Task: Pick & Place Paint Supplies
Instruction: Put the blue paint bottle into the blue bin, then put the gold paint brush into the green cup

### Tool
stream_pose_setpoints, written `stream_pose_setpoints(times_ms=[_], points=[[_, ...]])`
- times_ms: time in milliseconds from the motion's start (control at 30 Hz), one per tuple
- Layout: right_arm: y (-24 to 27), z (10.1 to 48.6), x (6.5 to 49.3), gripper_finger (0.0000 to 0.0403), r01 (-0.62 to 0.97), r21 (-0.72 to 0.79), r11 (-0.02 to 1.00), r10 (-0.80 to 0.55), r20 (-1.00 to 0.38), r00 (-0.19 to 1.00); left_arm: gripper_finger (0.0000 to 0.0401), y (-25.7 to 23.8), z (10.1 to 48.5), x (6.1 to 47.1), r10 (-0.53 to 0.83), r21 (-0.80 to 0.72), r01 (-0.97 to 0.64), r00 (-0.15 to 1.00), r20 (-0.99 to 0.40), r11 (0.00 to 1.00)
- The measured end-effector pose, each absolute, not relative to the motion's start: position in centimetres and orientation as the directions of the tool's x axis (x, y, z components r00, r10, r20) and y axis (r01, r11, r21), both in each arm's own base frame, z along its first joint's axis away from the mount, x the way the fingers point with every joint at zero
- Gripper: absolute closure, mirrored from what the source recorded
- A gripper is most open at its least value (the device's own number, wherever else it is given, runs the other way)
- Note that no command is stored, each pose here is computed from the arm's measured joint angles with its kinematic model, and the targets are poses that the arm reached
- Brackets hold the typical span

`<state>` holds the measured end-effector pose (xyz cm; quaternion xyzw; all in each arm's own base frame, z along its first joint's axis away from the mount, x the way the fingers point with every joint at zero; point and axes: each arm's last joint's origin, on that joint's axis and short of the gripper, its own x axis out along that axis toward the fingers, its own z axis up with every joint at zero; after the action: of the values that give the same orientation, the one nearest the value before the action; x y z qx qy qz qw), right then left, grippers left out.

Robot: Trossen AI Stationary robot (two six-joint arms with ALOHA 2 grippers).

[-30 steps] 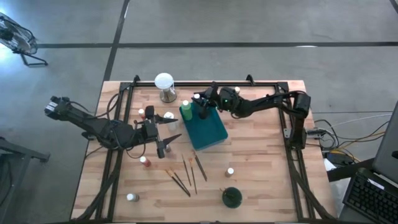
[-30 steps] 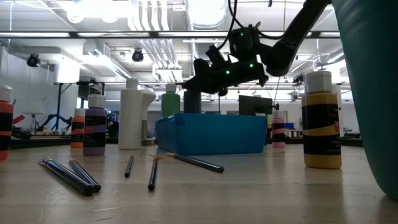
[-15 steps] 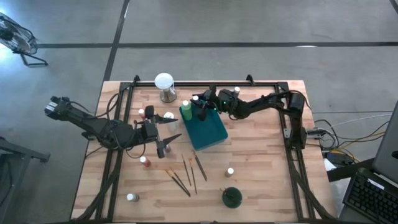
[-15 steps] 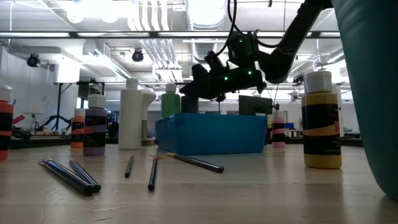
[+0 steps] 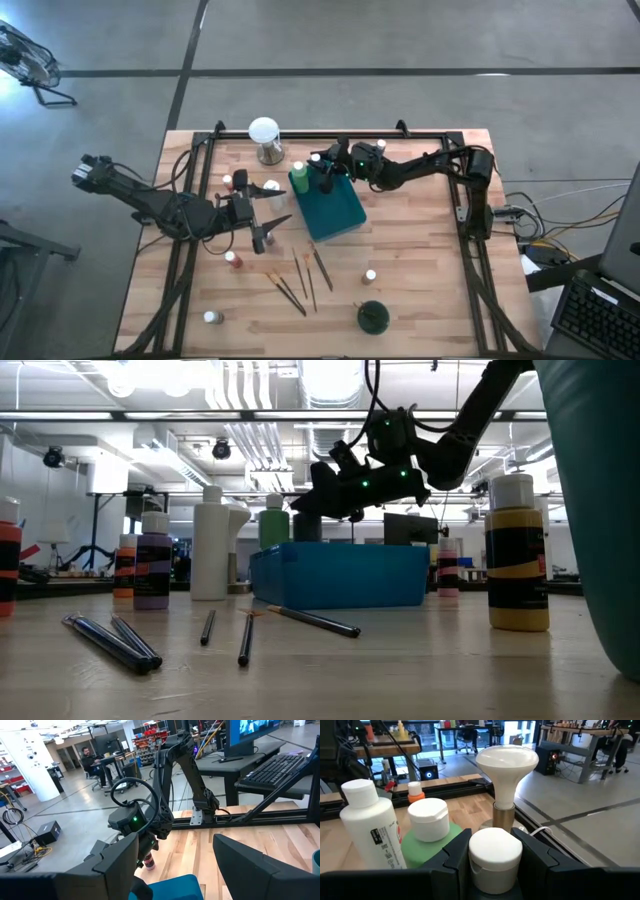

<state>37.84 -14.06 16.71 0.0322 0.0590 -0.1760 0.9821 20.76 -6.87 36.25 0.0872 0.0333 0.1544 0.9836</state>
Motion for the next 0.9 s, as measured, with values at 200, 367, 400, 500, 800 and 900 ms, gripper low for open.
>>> stream_pose_setpoints(times_ms=[200, 367, 400, 500, 800, 900], points=[[-14.1, 16.7, 37.8, 0.0291, 0.350, 0.056, 0.935, -0.341, -0.128, 0.931, 0.0140, -6.9, 36.2, 20.8, 0.311, 0.181, -0.300, 0.949, -0.038, 0.937], [-14.1, 16.7, 37.8, 0.0280, 0.350, 0.060, 0.935, -0.341, -0.128, 0.931, 0.0140, -6.9, 36.2, 20.8, 0.312, 0.180, -0.300, 0.949, -0.038, 0.937], [-14.1, 16.7, 37.8, 0.0264, 0.350, 0.059, 0.935, -0.341, -0.128, 0.931, 0.0140, -6.9, 36.2, 20.8, 0.312, 0.180, -0.300, 0.949, -0.038, 0.937], [-14.1, 16.7, 37.8, 0.0208, 0.351, 0.057, 0.935, -0.342, -0.128, 0.931, 0.0140, -6.9, 36.2, 20.8, 0.312, 0.179, -0.300, 0.949, -0.038, 0.937], [-14.0, 17.2, 37.8, 0.0137, 0.350, 0.025, 0.936, -0.345, -0.116, 0.931, 0.0140, -6.9, 36.2, 20.8, 0.312, 0.179, -0.300, 0.949, -0.038, 0.937], [-14.0, 18.0, 37.6, 0.0137, 0.347, 0.020, 0.938, -0.343, -0.096, 0.934, 0.0140, -6.9, 36.2, 20.8, 0.311, 0.179, -0.300, 0.950, -0.038, 0.937]])
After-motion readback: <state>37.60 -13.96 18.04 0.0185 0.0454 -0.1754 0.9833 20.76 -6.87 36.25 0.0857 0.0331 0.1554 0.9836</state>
